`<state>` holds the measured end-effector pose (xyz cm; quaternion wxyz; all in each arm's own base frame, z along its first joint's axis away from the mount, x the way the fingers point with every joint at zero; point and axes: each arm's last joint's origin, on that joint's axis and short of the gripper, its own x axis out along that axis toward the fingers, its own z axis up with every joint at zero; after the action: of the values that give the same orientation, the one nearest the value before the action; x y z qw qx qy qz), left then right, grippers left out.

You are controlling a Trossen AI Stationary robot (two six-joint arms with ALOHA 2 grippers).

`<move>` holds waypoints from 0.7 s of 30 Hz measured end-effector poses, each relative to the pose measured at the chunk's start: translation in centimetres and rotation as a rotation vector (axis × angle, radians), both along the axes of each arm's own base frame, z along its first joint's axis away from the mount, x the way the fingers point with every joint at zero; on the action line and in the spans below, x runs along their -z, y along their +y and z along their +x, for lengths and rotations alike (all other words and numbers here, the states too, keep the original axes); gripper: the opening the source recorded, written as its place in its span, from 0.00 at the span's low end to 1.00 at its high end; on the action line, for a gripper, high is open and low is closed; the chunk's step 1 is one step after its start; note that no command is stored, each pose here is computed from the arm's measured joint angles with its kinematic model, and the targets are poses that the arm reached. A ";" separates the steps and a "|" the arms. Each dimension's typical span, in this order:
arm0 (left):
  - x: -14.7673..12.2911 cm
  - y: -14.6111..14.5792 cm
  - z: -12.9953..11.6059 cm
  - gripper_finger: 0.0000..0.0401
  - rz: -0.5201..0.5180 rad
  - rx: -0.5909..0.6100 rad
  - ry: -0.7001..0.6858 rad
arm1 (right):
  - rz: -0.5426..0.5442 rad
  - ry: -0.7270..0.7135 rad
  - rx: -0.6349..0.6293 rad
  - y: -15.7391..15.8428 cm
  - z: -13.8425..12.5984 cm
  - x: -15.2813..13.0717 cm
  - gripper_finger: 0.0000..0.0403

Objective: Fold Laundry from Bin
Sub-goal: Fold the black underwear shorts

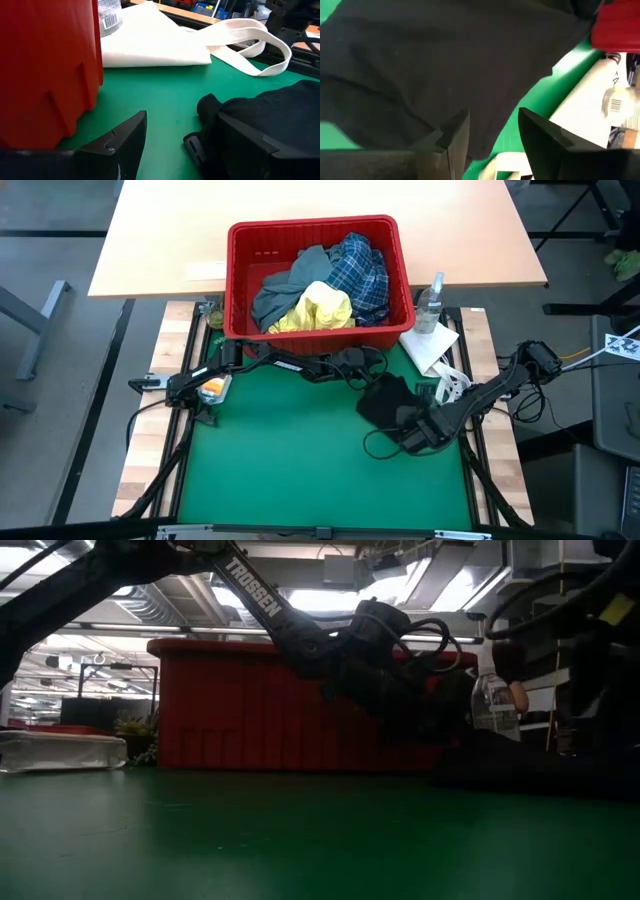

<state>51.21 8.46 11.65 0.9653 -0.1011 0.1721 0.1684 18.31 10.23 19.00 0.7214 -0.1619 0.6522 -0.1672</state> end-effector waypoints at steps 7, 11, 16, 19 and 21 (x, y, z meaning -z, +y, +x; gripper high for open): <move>-0.1 0.1 0.0 0.56 0.001 -0.022 -0.007 | 0.054 0.057 0.015 0.0 -0.5 0.7 0.42; -0.1 -0.1 0.0 0.56 0.002 -0.067 -0.010 | 0.065 0.062 0.018 0.0 -0.5 0.7 0.42; -0.2 -0.8 0.2 0.56 0.008 -0.006 -0.018 | 0.079 0.070 0.021 0.0 -0.5 0.7 0.42; 0.0 -1.3 0.2 0.56 0.016 -0.015 0.003 | 0.080 0.071 0.021 0.0 -0.5 0.7 0.42; 0.0 -1.5 0.2 0.56 0.035 -0.028 0.011 | 0.081 0.072 0.022 0.0 -0.5 0.7 0.42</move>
<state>51.38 6.99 11.63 0.9636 -0.0859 0.1728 0.1851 17.81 10.25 18.31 0.7016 -0.1313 0.6857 -0.1425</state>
